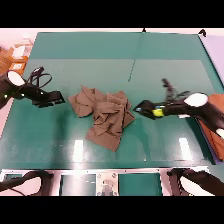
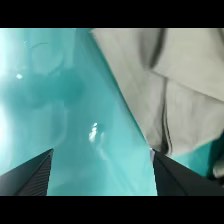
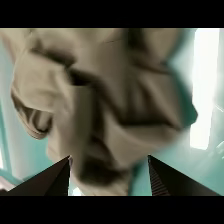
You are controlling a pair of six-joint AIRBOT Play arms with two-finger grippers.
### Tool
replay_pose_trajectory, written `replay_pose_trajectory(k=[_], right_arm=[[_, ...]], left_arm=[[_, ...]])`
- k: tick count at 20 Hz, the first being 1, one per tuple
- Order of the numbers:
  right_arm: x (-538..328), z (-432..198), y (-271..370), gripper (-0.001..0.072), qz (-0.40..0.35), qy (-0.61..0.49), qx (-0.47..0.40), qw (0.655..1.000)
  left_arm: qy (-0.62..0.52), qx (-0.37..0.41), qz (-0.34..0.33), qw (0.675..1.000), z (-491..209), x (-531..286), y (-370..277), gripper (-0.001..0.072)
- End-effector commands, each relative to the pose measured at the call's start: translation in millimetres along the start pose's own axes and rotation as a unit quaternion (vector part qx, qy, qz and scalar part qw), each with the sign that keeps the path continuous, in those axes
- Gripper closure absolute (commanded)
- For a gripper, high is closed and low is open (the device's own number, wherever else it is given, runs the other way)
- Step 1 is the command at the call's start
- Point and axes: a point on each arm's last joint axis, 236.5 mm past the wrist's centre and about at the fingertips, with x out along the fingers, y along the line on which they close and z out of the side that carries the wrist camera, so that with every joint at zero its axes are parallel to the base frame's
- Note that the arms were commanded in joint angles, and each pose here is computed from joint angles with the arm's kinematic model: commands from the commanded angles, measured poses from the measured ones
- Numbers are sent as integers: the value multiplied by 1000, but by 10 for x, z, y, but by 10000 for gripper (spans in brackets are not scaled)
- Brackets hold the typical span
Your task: Fold the shirts.
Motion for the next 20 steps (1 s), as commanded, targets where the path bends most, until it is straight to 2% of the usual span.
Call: replay_pose_trajectory(k=[1, 2, 3, 5, 6, 9, 13, 15, 18, 19, 20], right_arm=[[666, -32, 266, 170, 7, 51, -21, 998], [773, 42, 329, 175, 10, 56, -25, 998], [843, 113, 383, 223, 12, 59, -30, 998], [855, 196, 464, 575, 21, 76, -43, 996], [781, 213, 490, 694, 27, 85, -54, 995], [185, 314, 391, 696, 10, 95, -84, 992], [-999, 639, -416, 695, -134, -2, -57, 989], [-1210, 652, -664, 695, -140, -22, -24, 990], [-1126, 505, -827, 695, -139, 1, -23, 990], [-1114, 488, -839, 695, -139, 4, -25, 990], [-1116, 498, -840, 695, -139, 2, -27, 990]], left_arm=[[-54, -28, -25, 998, 145, 120, 50, -2], [-61, -27, -27, 997, 180, 114, 40, -2], [-65, -27, -29, 997, 197, 112, 31, -2], [-64, -26, -29, 997, 195, 112, 32, -2], [-64, -26, -29, 997, 195, 112, 32, -2], [-66, -30, -34, 997, 207, 110, 12, -2], [-76, -57, -69, 993, 183, 239, -189, -2], [-45, -50, -88, 994, -4, 543, -432, -1], [19, -55, -110, 992, -337, 1027, -772, 1], [36, -60, -115, 991, -422, 1116, -827, 173], [47, -64, -118, 990, -475, 1150, -837, 399]])
